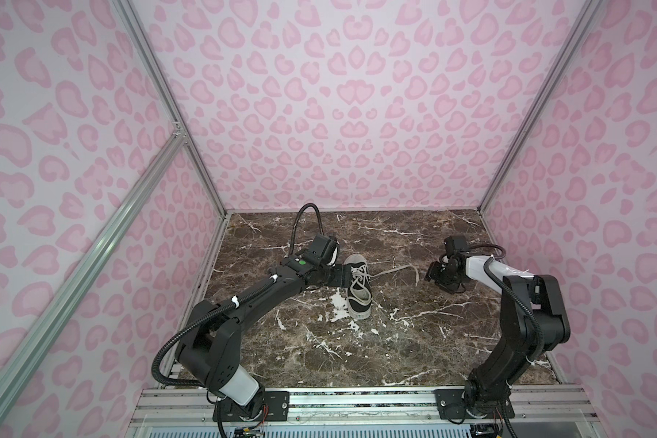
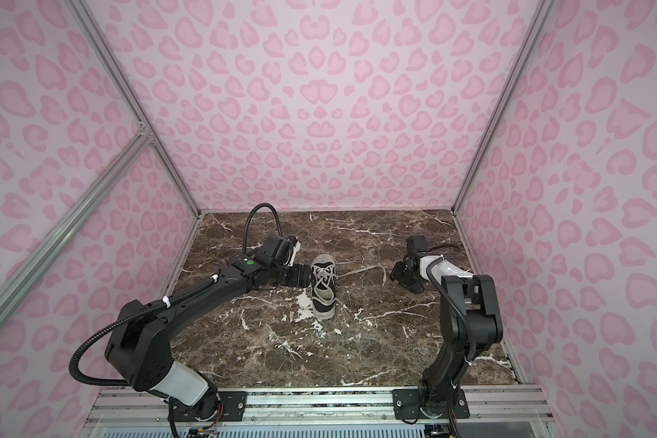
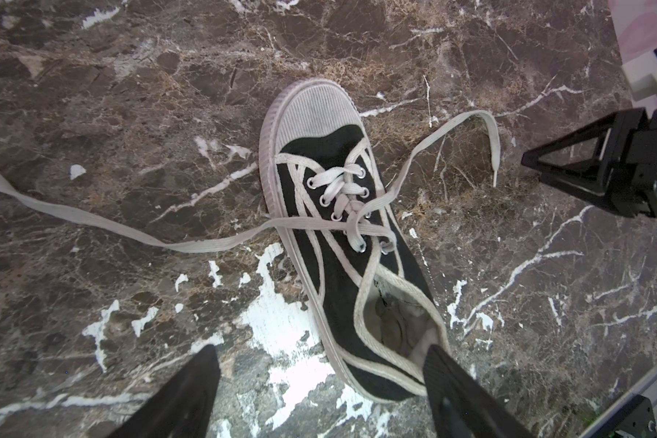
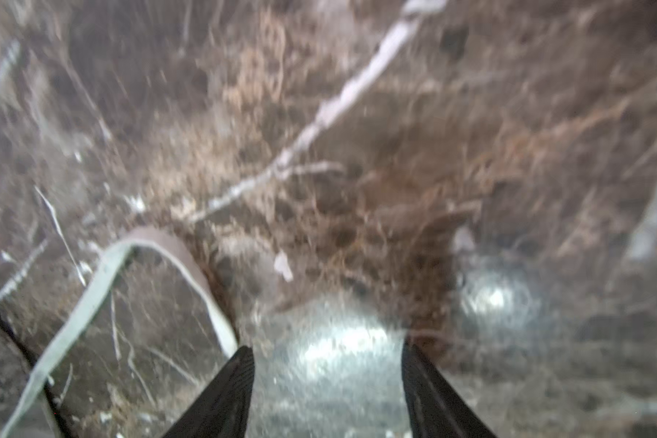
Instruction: Tie the shoes
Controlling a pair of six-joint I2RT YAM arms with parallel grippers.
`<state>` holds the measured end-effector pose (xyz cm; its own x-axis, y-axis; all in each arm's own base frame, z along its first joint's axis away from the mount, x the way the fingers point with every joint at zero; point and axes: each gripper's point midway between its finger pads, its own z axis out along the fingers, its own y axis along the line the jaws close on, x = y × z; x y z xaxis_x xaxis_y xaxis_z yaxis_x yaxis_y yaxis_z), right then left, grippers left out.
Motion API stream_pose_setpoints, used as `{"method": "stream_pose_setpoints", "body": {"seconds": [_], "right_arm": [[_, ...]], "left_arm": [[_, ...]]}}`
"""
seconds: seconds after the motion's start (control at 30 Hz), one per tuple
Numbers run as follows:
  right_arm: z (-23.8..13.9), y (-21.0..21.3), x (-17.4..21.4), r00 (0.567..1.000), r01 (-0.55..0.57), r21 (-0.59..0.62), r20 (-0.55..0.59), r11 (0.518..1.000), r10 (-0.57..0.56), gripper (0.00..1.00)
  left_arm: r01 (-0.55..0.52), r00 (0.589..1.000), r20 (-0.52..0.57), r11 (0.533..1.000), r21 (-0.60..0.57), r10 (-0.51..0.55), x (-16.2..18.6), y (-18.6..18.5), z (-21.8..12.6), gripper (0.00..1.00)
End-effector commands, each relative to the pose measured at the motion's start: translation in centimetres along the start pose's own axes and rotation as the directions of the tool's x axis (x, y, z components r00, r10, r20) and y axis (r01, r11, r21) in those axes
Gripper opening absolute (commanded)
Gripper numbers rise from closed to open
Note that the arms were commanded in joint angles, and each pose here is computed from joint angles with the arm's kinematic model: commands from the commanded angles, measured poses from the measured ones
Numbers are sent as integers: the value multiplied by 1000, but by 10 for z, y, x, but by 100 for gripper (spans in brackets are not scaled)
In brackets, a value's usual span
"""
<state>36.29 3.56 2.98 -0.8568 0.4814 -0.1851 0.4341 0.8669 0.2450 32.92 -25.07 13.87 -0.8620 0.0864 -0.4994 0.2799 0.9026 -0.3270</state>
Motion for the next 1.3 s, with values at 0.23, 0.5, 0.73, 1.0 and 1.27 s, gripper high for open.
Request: {"method": "stream_pose_setpoints", "body": {"seconds": [0.23,0.5,0.73,1.0,1.27], "right_arm": [[-5,7,5,953,300,228,-121,926,-279,57],[-4,28,-14,885,461,257,-200,849,-420,42],[8,34,-13,862,495,234,-251,837,-439,34],[21,37,-3,847,511,209,-287,834,-447,24],[28,39,-1,843,514,197,-293,835,-451,18]], "left_arm": [[6,1000,24,1000,10,-6,-1,-1,-5,86],[4,1000,19,1000,2,-4,2,2,-6,86],[7,1000,17,1000,-7,-7,4,4,-5,86],[13,1000,13,1000,-10,-13,5,4,-3,86],[15,1000,13,1000,-10,-15,4,4,-3,86]]}}
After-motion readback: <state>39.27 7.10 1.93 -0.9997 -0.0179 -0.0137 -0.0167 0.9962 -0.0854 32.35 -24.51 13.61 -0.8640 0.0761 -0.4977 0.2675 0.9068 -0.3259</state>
